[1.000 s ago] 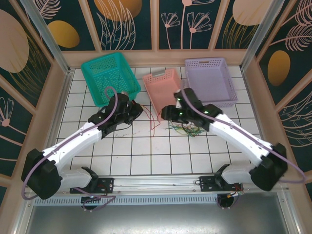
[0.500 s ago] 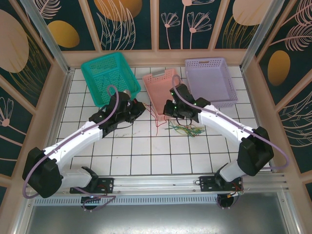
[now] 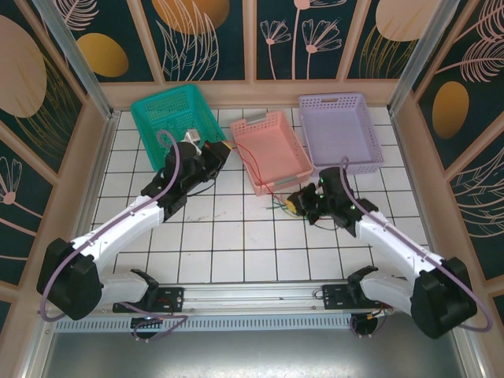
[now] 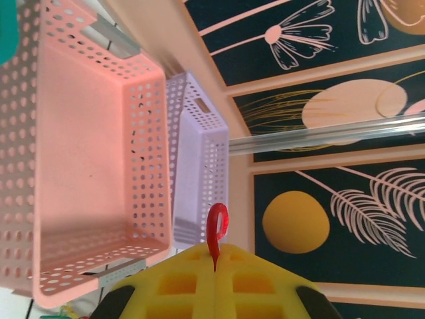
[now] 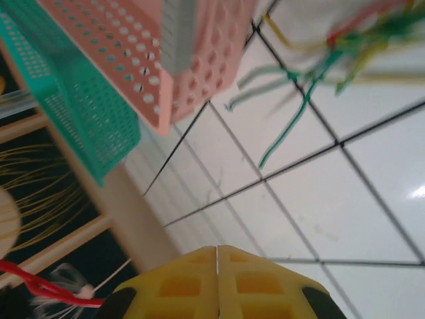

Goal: Untangle the cables

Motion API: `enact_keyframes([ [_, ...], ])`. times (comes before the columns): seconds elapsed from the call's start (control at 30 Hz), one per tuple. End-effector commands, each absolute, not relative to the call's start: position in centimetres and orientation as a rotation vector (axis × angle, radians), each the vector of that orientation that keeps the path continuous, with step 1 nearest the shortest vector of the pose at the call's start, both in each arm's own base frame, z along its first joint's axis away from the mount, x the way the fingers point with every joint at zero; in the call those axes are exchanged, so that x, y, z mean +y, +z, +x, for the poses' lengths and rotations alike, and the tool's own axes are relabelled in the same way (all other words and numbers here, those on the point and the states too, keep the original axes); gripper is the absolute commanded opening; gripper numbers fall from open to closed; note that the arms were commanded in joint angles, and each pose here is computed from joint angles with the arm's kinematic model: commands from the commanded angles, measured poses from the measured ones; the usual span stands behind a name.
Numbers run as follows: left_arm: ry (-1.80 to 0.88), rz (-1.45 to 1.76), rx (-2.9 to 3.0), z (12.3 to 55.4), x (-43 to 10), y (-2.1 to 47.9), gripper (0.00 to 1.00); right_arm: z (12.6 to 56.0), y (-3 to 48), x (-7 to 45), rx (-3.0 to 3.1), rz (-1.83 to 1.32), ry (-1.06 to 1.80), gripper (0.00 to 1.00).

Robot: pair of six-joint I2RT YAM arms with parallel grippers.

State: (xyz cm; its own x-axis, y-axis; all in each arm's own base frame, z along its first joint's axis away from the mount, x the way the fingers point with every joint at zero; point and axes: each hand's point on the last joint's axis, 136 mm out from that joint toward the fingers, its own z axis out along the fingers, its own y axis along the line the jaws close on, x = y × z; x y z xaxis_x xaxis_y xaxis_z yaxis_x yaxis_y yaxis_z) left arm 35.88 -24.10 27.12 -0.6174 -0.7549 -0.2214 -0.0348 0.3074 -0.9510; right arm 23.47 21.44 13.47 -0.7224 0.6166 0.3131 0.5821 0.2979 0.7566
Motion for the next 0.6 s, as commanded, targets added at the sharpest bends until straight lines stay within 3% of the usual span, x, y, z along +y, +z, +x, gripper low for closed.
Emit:
enact_keyframes([
  [0.0, -1.46, -0.748, 1.457, 38.5, -20.6, 34.7, 0.0, 19.7, 11.1, 22.7, 2.494, 1.683, 1.619, 0.0],
  [0.17, -1.558, -0.67, 1.406, 39.0, -21.9, 36.1, 0.0, 18.1, 10.8, 23.8, 2.524, 1.728, 1.662, 0.0],
  [0.27, -1.597, -0.585, 1.492, 39.0, -23.9, 35.9, 0.0, 19.5, 11.4, 23.1, 2.545, 1.567, 1.609, 0.0],
  [0.43, -1.618, -0.284, 1.761, 37.1, -28.3, 34.3, 0.0, 25.7, 18.6, 19.4, 2.44, 1.03, 1.373, 0.33],
  [0.57, -1.578, -0.095, 1.93, 35.9, -30.1, 32.8, 0.0, 28.2, 25.6, 16.5, 2.355, 0.648, 1.12, 0.47],
])
